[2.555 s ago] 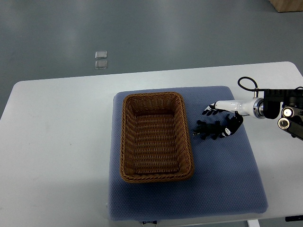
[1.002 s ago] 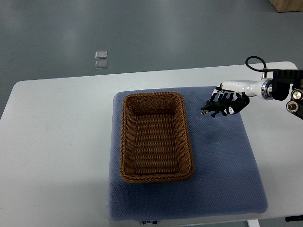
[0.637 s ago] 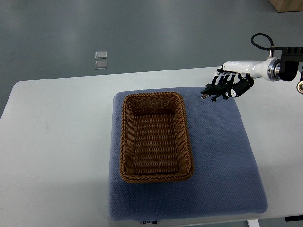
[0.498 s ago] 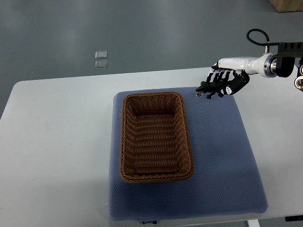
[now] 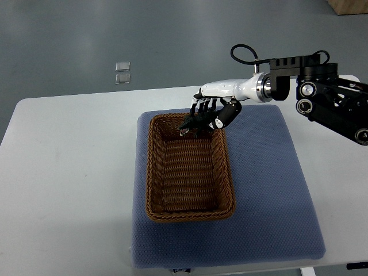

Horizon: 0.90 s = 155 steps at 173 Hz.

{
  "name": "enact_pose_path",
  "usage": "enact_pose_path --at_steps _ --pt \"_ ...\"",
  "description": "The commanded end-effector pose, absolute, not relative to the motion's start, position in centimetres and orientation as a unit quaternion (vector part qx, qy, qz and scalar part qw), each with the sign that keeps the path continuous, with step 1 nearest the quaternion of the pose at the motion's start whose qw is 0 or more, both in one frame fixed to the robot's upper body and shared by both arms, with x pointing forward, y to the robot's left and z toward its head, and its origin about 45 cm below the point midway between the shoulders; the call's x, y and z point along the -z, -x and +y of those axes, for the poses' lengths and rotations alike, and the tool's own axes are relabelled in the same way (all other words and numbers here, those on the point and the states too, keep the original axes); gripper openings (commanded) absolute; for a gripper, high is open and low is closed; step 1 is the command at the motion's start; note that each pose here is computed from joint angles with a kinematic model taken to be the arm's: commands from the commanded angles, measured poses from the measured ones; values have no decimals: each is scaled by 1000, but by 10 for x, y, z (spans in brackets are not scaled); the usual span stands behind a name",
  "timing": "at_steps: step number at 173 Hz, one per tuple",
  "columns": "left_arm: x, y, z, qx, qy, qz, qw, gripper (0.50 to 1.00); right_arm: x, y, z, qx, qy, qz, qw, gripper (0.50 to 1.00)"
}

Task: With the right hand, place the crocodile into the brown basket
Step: 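Carry the crocodile over the wicker basket and lower it inside, then open the right hand, release the crocodile, and raise the hand away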

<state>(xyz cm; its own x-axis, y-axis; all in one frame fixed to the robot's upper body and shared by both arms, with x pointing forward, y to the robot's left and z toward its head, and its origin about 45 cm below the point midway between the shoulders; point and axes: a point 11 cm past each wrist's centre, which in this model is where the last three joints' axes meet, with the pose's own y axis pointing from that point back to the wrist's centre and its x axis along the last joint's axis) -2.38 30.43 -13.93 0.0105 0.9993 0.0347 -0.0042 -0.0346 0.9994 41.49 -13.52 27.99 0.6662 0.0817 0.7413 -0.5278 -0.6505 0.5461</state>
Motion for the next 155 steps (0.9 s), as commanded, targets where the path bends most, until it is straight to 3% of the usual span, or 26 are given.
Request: enact_pose_path --at_steps 1,47,91,116,128,155 --pt "139 24 304 -507 -510 488 495 1000 -267 -410 -122 -383 -826 -118 397 605" --pt "139 24 304 -507 -509 488 495 1000 -238 -403 -108 -353 -841 -114 393 607" --pt "139 24 304 -507 -509 488 495 1000 -213 -396 -107 -334 -847 -116 396 643" --pt "139 24 304 -507 -510 488 495 1000 -206 -392 -105 -327 -851 -115 394 729" --pt "139 24 303 -507 -510 488 495 1000 -205 -391 -106 -326 -851 -115 395 821" --pt "139 24 303 -507 -510 488 495 1000 -205 -392 -108 -325 -851 -116 396 895"
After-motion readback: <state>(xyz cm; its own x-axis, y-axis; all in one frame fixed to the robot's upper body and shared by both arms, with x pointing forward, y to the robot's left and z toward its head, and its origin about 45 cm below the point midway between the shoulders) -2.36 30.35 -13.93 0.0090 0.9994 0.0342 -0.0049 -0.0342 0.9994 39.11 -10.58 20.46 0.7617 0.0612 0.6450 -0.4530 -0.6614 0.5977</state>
